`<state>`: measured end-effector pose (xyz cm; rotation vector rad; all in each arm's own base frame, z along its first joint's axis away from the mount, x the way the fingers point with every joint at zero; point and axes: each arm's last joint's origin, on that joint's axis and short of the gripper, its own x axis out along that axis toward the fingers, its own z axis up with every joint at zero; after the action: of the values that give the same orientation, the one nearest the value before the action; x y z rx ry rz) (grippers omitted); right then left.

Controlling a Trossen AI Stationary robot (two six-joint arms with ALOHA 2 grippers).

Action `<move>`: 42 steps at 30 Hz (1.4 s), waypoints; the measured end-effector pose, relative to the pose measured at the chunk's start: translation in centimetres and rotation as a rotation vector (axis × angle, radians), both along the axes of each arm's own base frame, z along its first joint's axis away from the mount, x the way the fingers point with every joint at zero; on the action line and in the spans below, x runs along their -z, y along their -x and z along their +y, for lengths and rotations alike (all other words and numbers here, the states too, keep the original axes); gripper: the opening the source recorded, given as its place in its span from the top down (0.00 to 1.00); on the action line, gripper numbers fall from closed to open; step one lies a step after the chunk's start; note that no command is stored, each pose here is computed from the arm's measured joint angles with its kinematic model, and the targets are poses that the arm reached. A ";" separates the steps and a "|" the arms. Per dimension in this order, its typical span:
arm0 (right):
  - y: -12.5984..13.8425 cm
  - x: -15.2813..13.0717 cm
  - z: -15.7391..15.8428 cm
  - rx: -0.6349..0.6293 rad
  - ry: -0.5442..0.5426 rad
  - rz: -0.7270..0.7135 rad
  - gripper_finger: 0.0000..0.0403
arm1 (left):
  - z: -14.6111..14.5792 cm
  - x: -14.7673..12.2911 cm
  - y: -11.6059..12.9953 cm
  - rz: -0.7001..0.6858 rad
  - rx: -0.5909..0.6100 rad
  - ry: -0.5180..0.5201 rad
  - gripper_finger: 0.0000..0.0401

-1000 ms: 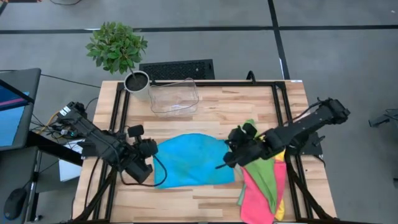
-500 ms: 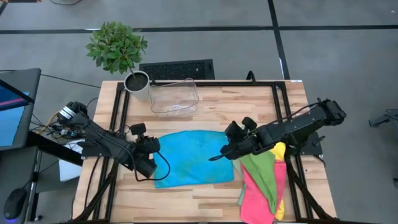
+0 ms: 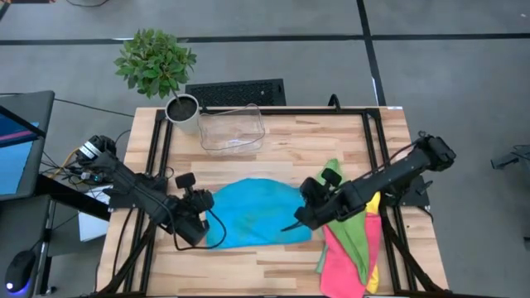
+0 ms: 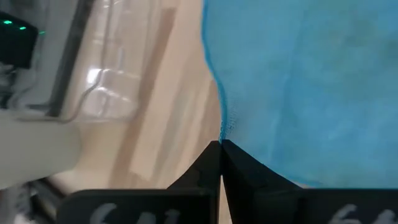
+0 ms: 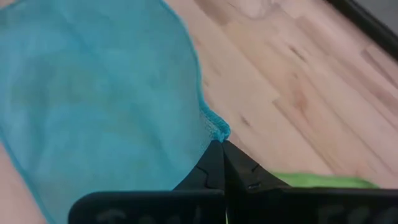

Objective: Fold microfiber towels
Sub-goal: Fold the blue microfiber cloth

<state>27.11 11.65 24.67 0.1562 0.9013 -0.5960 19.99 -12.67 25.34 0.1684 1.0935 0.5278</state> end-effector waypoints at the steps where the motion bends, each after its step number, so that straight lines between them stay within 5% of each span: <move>1: 0.1 0.3 0.3 0.000 0.003 0.013 0.98 | -0.2 0.0 0.0 -0.010 0.006 0.009 1.00; 12: 0.2 2.8 3.0 -0.004 -0.007 0.050 0.97 | -2.8 0.4 0.8 -0.094 0.052 0.120 1.00; 30: 2.6 2.7 7.0 0.013 -0.105 -0.055 0.97 | -4.3 3.4 2.3 -0.162 0.031 0.214 1.00; 42: 1.6 7.2 8.5 -0.003 -0.062 0.067 0.97 | -5.1 3.4 2.4 -0.176 0.054 0.270 1.00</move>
<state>25.49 20.16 17.50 0.1917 0.9856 -0.5730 17.60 -17.73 21.94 -0.0832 0.9741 0.3358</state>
